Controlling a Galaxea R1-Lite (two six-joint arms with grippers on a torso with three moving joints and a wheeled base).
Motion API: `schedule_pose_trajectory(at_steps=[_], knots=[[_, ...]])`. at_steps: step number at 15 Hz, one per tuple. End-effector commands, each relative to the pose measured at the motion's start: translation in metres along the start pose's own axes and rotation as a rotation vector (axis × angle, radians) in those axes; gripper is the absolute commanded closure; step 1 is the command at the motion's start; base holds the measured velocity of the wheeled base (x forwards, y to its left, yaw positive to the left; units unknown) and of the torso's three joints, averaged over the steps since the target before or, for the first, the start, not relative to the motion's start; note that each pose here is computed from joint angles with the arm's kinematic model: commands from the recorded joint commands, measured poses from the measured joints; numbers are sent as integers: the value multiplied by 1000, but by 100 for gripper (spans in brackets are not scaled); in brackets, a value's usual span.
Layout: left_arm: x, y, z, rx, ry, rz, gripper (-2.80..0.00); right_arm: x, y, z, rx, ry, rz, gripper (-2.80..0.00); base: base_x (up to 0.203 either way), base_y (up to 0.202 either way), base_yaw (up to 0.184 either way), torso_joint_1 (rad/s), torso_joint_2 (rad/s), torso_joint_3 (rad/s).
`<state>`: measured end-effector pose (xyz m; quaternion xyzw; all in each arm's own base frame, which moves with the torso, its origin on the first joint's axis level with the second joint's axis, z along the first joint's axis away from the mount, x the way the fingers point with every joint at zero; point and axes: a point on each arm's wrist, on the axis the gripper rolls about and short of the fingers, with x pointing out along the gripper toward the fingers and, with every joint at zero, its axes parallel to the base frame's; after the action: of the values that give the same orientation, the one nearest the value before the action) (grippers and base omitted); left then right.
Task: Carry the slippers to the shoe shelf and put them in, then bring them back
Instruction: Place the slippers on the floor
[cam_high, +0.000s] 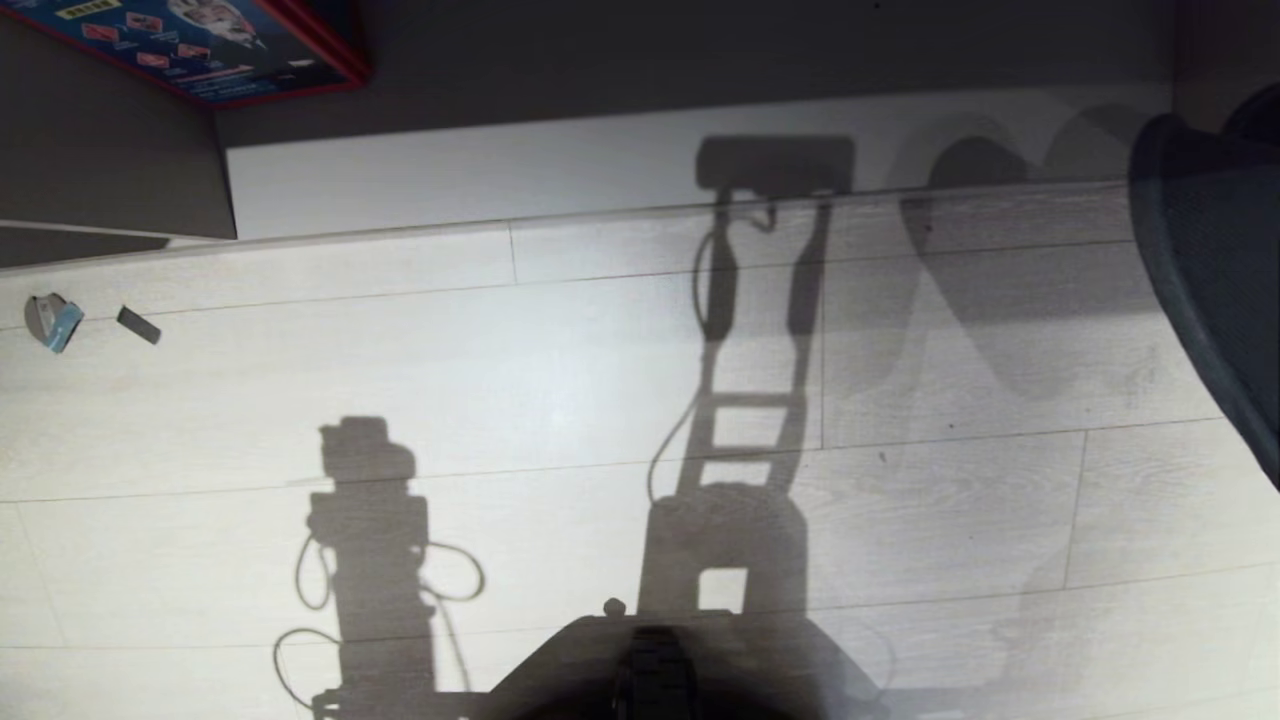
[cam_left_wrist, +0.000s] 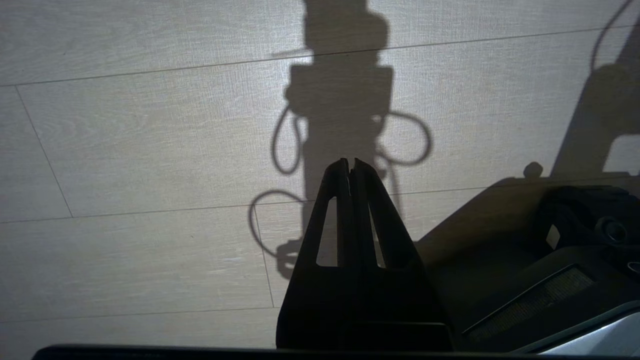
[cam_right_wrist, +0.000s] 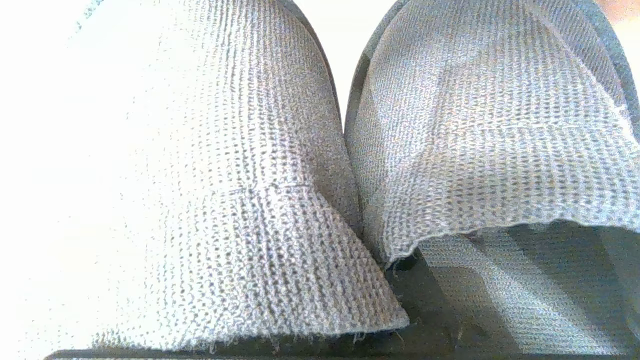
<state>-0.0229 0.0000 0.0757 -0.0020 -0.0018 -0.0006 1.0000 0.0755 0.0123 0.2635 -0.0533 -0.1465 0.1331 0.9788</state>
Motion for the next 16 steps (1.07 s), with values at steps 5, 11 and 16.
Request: schedule_pose_trajectory(at_steps=[5,11,16], knots=[[0,0,0,-1,1,0,0,-101,21,-20,-27,-55,-92,0,0,0,0,0,0,0],[0,0,0,-1,1,0,0,-124,32,-74,9,-6,-135,0,0,0,0,0,0,0],[0,0,0,4,1,0,0,-134,37,-123,33,92,-192,0,0,0,0,0,0,0]])
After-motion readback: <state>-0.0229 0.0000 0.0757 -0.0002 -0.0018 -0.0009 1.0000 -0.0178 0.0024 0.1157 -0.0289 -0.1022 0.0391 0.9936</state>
